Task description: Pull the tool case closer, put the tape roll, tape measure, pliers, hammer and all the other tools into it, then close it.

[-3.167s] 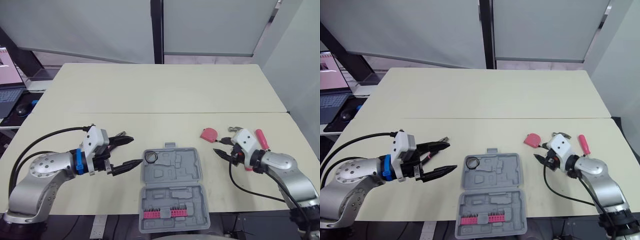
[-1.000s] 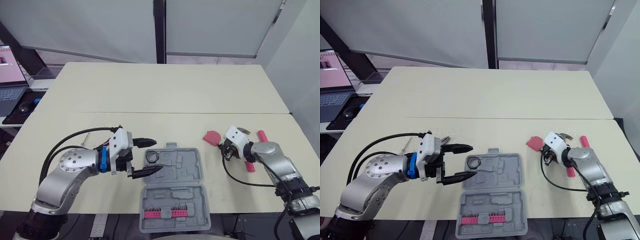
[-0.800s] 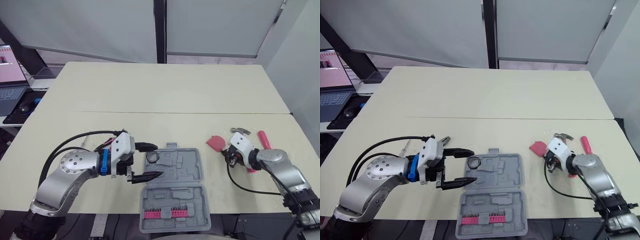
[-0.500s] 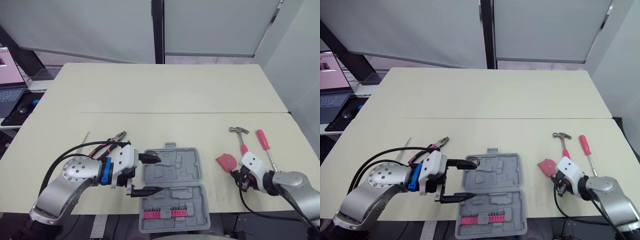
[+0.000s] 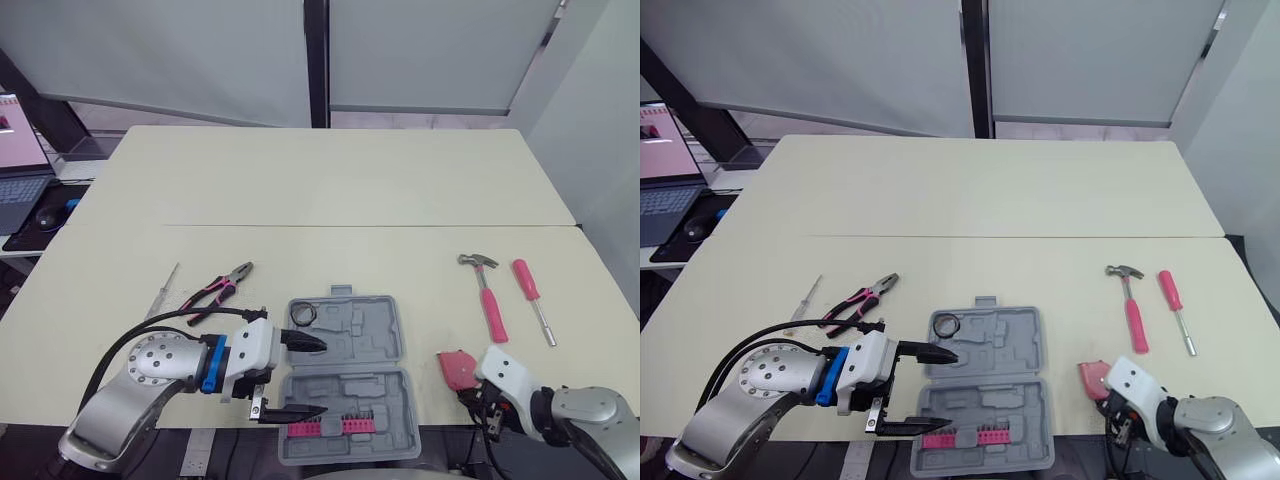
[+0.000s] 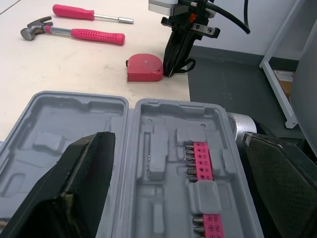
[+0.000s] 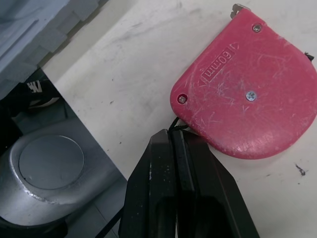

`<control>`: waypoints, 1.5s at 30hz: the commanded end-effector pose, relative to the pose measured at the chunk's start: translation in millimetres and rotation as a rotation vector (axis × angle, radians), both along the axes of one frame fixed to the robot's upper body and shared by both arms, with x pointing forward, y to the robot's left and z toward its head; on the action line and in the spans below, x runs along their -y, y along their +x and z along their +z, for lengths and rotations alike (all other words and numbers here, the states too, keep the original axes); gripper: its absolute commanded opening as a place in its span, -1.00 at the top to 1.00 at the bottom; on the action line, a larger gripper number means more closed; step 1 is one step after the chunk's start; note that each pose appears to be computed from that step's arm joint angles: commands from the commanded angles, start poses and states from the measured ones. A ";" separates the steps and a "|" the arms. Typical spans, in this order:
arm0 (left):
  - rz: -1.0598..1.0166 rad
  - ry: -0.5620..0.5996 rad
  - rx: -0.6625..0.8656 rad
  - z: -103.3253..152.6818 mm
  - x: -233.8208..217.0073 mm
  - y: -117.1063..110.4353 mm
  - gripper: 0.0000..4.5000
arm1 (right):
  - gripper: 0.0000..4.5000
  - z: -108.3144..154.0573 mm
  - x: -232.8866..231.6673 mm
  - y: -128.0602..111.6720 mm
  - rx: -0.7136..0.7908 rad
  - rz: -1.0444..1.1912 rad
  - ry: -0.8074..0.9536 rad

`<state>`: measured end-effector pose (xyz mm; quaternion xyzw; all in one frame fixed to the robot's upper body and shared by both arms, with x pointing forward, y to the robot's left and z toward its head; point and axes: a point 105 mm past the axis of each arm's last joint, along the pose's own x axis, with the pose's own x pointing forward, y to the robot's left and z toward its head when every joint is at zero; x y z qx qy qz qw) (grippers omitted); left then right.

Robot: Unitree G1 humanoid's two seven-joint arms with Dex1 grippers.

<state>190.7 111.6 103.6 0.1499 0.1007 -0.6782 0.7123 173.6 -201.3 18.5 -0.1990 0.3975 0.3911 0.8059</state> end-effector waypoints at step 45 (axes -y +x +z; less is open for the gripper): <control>-0.125 -0.053 0.134 9.0 10.6 -15.5 -1.00 | -0.97 46.4 -13.1 57.2 0.309 0.986 -0.018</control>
